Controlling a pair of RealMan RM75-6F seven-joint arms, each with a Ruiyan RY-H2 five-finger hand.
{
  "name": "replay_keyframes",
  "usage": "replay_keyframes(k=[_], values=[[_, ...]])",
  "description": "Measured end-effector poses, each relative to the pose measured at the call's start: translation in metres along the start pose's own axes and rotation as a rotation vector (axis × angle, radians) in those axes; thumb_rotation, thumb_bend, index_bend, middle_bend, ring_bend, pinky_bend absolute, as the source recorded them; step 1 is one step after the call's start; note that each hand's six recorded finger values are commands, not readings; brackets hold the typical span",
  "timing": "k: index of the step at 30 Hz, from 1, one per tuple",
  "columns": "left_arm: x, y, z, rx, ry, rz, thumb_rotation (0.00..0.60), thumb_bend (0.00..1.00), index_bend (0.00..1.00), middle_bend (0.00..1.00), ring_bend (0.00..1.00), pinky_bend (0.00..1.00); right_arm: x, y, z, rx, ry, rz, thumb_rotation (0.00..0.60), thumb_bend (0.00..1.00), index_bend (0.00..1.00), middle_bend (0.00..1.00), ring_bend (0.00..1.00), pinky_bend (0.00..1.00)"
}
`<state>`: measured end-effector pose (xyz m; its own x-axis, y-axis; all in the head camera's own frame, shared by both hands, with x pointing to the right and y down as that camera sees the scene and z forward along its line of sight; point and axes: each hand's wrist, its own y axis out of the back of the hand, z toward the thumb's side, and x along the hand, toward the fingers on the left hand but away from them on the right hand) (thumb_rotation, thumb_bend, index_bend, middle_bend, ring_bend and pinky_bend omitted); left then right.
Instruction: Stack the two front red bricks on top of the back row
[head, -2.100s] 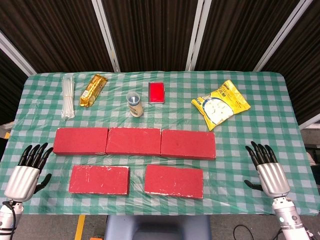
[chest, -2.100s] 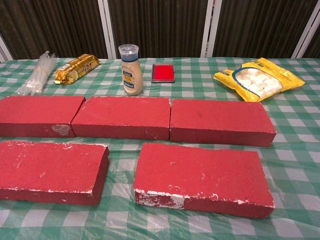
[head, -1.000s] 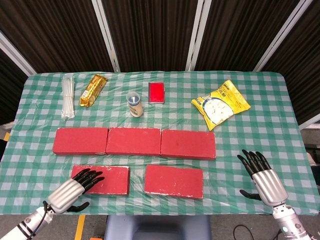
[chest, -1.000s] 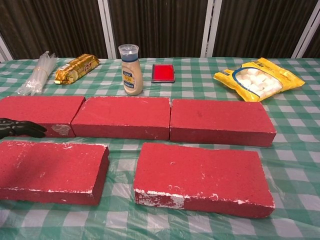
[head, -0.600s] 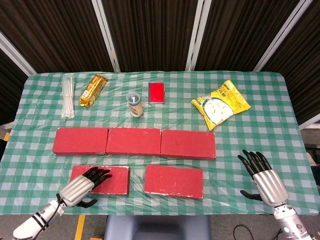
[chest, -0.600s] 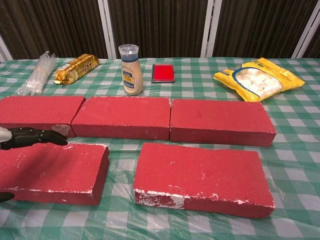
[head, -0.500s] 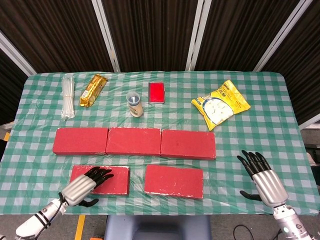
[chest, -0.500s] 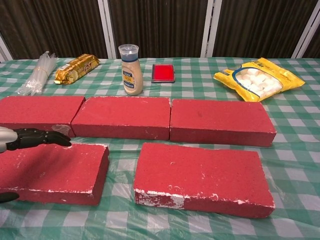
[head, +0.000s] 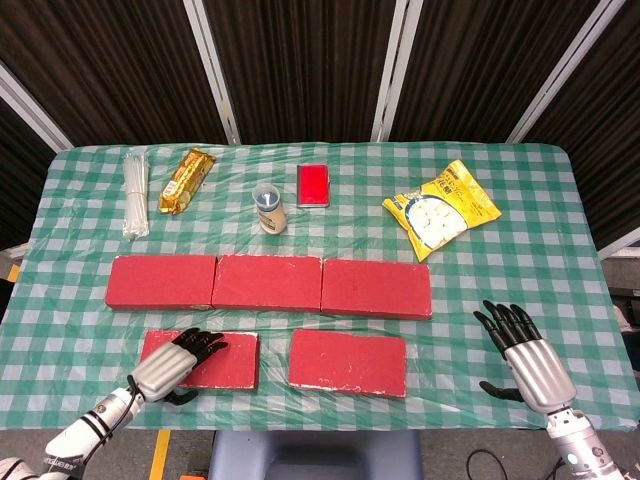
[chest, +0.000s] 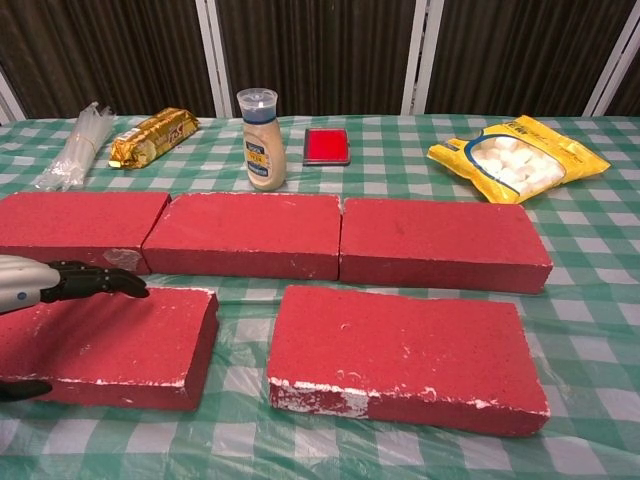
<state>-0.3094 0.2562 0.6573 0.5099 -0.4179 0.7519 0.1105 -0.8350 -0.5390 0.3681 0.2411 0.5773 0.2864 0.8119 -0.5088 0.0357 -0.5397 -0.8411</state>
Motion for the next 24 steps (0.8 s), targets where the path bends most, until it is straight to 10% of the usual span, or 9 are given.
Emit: replay_keyframes(k=[24], values=[[0.004, 0.005, -0.011, 0.036, 0.069, -0.037, 0.600, 0.32, 0.00, 0.00, 0.00, 0.01, -0.001, -0.003, 0.001, 0.006, -0.003, 0.011, 0.600, 0.06, 0.00, 0.00, 0.00, 0.00]])
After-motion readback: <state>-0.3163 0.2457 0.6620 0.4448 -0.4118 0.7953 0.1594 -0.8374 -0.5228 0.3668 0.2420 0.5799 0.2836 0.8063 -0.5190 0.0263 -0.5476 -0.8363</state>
